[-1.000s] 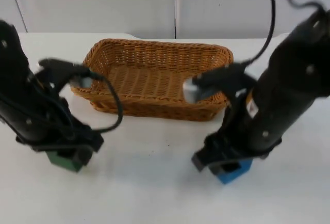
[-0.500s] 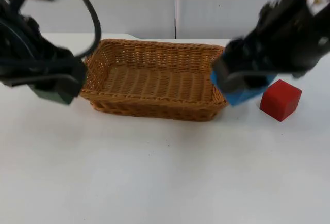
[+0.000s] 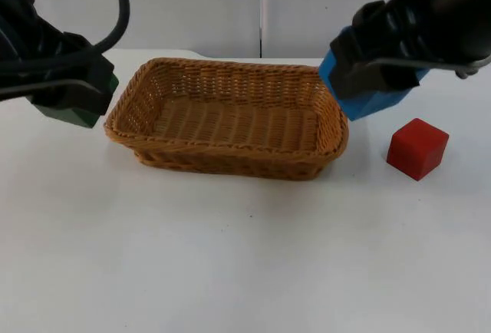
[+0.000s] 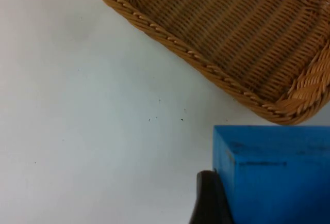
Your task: Pick up one cube with each hand and place exactly two cubes into the same basket, leaving the remaining cube outside.
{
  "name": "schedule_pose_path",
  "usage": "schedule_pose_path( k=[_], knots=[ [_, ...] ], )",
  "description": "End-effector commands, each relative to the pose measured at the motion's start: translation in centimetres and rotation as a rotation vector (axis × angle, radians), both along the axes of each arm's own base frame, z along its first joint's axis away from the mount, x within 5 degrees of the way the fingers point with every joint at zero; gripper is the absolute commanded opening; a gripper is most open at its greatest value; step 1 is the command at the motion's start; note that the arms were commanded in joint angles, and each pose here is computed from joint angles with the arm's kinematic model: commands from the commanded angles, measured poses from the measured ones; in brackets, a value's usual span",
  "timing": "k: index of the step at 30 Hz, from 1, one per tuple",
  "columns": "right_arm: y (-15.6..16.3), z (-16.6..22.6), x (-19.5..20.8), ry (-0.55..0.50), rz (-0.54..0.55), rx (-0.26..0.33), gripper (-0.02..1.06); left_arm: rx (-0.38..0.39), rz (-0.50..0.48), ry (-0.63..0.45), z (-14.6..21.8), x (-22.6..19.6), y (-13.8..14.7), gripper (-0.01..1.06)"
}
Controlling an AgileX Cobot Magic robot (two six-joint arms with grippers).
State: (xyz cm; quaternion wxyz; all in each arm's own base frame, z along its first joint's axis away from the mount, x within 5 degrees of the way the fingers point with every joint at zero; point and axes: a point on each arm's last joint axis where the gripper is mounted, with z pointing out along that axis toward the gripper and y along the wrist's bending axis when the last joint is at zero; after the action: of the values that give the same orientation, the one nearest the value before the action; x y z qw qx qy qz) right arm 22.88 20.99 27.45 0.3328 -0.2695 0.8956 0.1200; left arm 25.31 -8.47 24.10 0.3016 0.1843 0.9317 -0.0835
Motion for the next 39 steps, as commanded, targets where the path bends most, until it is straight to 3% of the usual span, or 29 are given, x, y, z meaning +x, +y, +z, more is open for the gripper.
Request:
schedule_pose_path(
  k=[1, 17, 29, 39],
  knots=[
    [0.0, 0.5, -0.1, -0.015, 0.006, 0.013, 0.0, -0.007, 0.005, -0.02, 0.3, 0.1, 0.0, 0.0],
    [0.1, 0.6, 0.2, -0.04, 0.01, 0.03, 0.0, -0.036, 0.026, -0.061, 0.6, 0.4, -0.1, 0.0],
    [1.3, -1.1, 2.4, -0.037, 0.02, -0.046, 0.0, -0.055, 0.037, -0.119, 1.6, 1.9, -0.5, 0.0],
    [0.4, -3.0, 7.7, -0.003, -0.096, -0.075, 0.0, -0.06, 0.039, -0.08, 0.4, 5.7, -1.8, 0.0]
  ],
)
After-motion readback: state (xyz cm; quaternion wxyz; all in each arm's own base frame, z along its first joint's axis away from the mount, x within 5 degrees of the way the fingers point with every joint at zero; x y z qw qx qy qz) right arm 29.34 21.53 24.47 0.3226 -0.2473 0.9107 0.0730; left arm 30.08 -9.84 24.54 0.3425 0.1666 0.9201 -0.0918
